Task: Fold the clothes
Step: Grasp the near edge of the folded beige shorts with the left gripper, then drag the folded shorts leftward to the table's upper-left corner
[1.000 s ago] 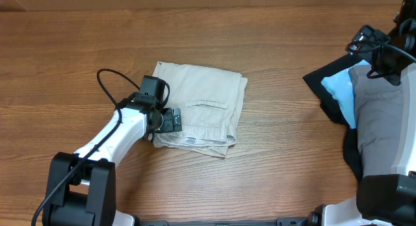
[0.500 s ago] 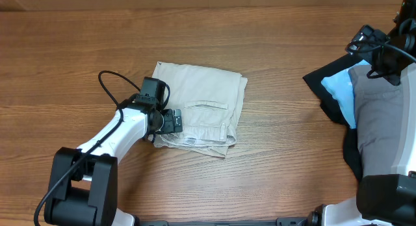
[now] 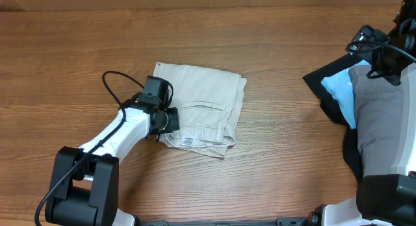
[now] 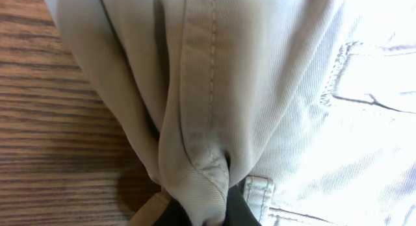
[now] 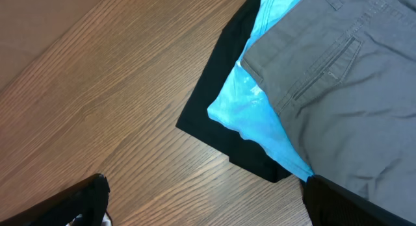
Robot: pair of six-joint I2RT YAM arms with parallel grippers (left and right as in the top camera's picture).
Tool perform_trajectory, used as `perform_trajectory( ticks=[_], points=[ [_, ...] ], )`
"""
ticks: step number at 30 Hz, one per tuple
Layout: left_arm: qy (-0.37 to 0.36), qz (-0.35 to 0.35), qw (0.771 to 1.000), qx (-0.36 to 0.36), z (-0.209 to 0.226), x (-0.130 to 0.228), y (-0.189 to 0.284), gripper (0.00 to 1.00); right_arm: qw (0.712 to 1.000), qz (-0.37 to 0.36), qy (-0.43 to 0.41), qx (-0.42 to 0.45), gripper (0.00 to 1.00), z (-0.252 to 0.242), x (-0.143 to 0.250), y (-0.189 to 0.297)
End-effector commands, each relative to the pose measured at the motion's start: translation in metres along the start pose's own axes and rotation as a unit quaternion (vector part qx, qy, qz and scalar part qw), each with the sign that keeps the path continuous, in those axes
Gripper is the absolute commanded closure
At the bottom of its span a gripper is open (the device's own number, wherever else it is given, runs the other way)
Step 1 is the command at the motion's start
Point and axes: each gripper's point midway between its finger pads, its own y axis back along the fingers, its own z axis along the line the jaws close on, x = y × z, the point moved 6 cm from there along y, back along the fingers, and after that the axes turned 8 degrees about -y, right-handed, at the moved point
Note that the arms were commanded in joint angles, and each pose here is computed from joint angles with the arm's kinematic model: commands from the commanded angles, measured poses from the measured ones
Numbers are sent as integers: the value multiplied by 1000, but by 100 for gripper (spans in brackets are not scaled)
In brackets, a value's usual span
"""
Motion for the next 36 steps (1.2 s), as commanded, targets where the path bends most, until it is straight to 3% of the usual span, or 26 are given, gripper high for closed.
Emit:
perform_trajectory(
  ticks=[1,8,15,29,36],
  points=[
    [-14,35,998,-59,21,17,-20,96,1000,-6,-1,2,0,-1,-2,2],
    [-26,-16,994,-109,24,-22,1,96,1000,-6,-1,2,0,-1,-2,2],
    [-8,-89,966,-241,53,-64,36,96,1000,-6,-1,2,0,-1,-2,2],
    [66,-169,919,-350,189,-97,80,96,1000,-6,-1,2,0,-1,-2,2],
    [41,-195,901,-384,248,-103,95,95,1000,-6,-1,2,0,-1,-2,2]
  ],
)
